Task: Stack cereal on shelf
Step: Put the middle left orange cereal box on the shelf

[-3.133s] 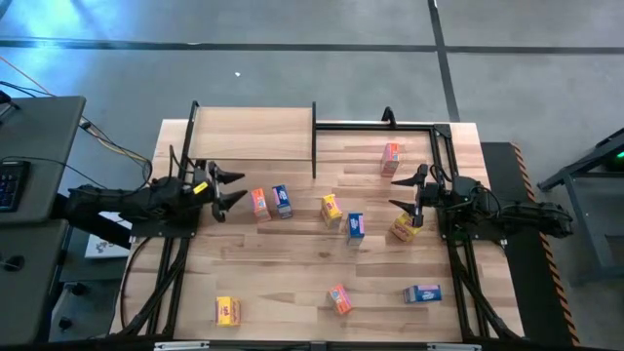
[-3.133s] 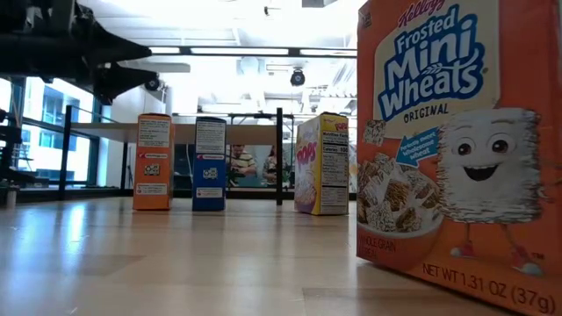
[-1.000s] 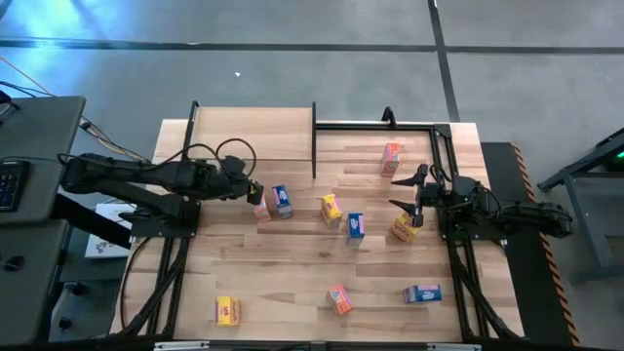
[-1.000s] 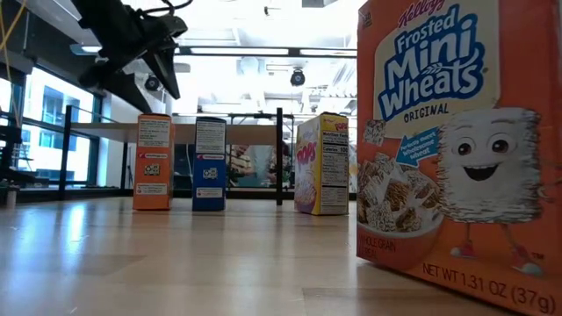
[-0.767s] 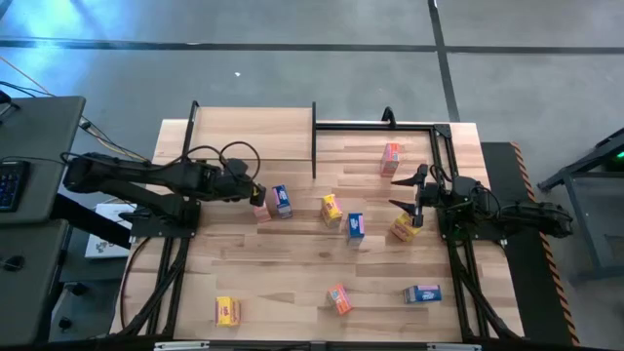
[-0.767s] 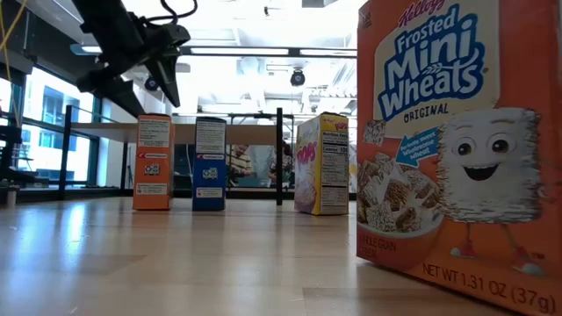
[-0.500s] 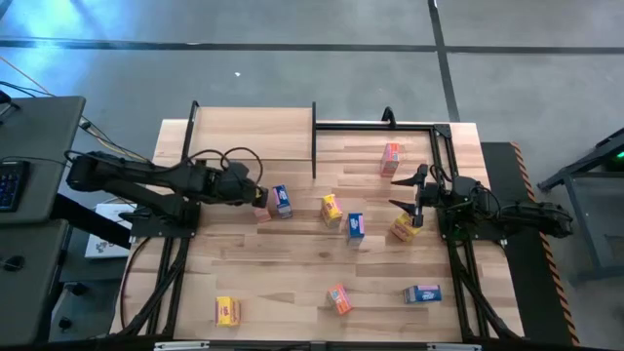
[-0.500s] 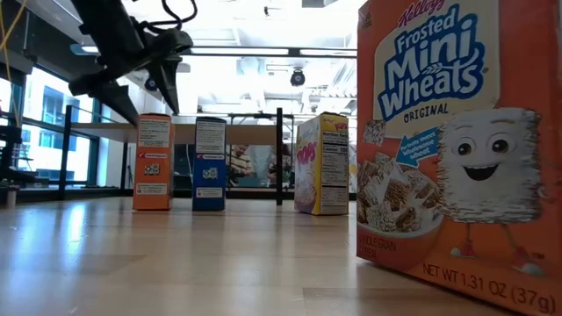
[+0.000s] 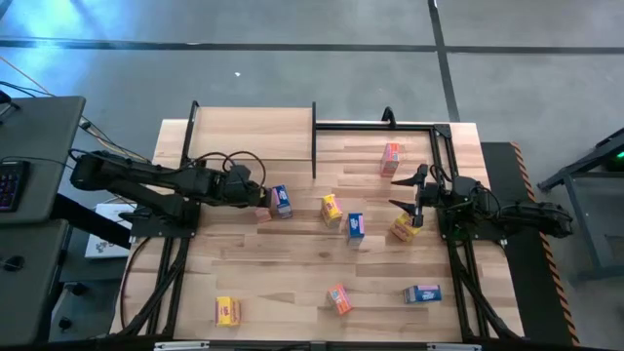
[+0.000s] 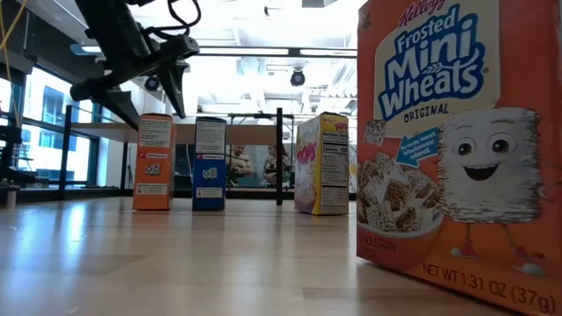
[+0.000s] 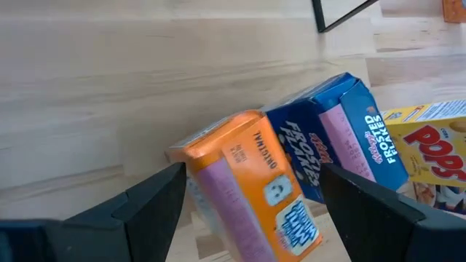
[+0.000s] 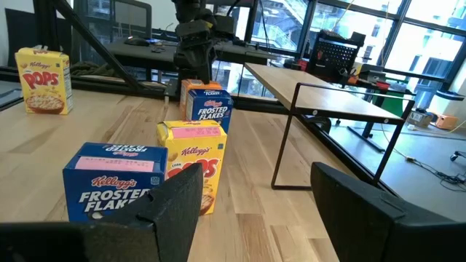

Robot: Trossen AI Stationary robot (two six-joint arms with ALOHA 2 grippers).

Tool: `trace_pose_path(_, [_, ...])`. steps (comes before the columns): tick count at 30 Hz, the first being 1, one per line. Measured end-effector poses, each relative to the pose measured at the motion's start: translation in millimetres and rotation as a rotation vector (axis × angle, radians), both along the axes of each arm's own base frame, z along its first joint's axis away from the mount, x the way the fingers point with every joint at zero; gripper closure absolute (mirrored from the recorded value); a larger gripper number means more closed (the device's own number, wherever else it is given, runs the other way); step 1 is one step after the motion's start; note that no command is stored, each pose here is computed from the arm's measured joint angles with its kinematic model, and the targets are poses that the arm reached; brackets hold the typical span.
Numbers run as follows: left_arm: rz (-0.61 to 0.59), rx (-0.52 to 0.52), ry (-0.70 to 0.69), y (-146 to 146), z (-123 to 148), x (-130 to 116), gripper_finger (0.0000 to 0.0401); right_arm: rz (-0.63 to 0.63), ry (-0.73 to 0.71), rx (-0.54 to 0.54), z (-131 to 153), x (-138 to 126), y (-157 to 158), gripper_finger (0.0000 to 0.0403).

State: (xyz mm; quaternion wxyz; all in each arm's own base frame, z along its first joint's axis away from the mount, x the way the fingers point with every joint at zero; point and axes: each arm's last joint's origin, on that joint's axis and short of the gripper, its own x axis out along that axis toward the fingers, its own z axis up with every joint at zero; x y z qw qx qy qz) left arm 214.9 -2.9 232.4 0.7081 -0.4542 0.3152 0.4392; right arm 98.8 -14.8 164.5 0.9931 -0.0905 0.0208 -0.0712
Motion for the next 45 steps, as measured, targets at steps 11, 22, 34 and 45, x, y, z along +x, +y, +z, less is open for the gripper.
trace_pose_path(11, [0.055,-0.052,0.021,-1.2,-10.5,7.4,0.0095,0.0,0.0,0.0,-0.1,0.0,0.0,0.0155])
trace_pose_path(22, [0.058,-0.052,0.048,-0.5,-12.4,6.1,0.0109,0.0,0.0,0.0,-0.1,0.0,0.0,0.0155])
trace_pose_path(34, [0.05,-0.048,0.062,-0.4,-12.8,5.2,0.0172,0.0,0.0,0.0,-0.1,0.0,0.0,0.0155])
trace_pose_path(45, [0.029,-0.039,0.074,-0.4,-12.9,4.8,0.0215,-0.001,0.0,0.0,-0.1,0.0,0.0,0.0155])
